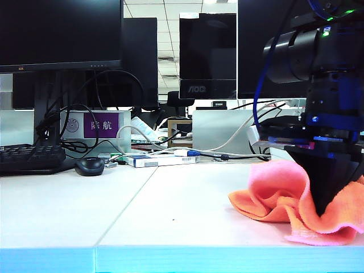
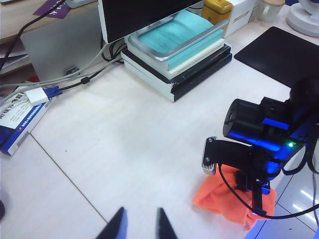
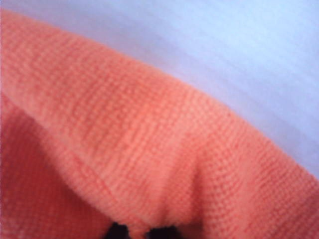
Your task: Wipe the table from back to front using the rag.
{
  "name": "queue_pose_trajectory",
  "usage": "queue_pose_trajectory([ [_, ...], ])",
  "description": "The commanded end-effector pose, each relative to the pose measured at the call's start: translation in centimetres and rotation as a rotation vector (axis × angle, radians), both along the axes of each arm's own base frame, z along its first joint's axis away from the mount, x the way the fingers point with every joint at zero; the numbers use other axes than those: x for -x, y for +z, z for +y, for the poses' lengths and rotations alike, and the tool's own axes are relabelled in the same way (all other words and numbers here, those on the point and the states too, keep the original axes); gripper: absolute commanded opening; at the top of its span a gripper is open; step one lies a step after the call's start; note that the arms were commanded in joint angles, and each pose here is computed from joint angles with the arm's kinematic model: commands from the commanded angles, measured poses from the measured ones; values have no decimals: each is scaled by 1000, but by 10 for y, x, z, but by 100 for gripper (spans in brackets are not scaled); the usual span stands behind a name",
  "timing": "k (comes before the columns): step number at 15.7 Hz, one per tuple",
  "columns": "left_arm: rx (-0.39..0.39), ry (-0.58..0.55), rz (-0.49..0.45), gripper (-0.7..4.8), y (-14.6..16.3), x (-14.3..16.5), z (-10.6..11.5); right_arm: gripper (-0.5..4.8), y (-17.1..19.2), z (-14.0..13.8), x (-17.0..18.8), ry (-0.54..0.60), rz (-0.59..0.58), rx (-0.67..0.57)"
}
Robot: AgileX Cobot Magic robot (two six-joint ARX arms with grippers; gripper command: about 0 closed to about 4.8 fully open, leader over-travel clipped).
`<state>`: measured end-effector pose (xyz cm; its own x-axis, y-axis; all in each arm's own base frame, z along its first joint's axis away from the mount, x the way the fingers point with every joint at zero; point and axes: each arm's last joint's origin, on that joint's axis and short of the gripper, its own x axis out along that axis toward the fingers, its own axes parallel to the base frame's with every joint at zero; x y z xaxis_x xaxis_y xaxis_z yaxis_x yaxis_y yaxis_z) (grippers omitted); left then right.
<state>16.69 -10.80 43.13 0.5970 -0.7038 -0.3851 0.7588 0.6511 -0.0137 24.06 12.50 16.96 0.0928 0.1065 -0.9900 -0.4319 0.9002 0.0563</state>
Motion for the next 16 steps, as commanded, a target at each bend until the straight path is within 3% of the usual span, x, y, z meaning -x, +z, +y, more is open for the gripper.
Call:
queue_pose_trajectory([
  [1, 9, -2, -20, 85, 3, 1, 0, -6, -26, 3, -7, -18, -3, 34],
  [9, 7, -2, -19, 85, 3, 1, 0, -6, 1, 16, -35, -37, -161, -21],
  [16, 7, -2, -19, 85, 3, 1, 0, -6, 8, 19, -43, -50, -215, -3],
])
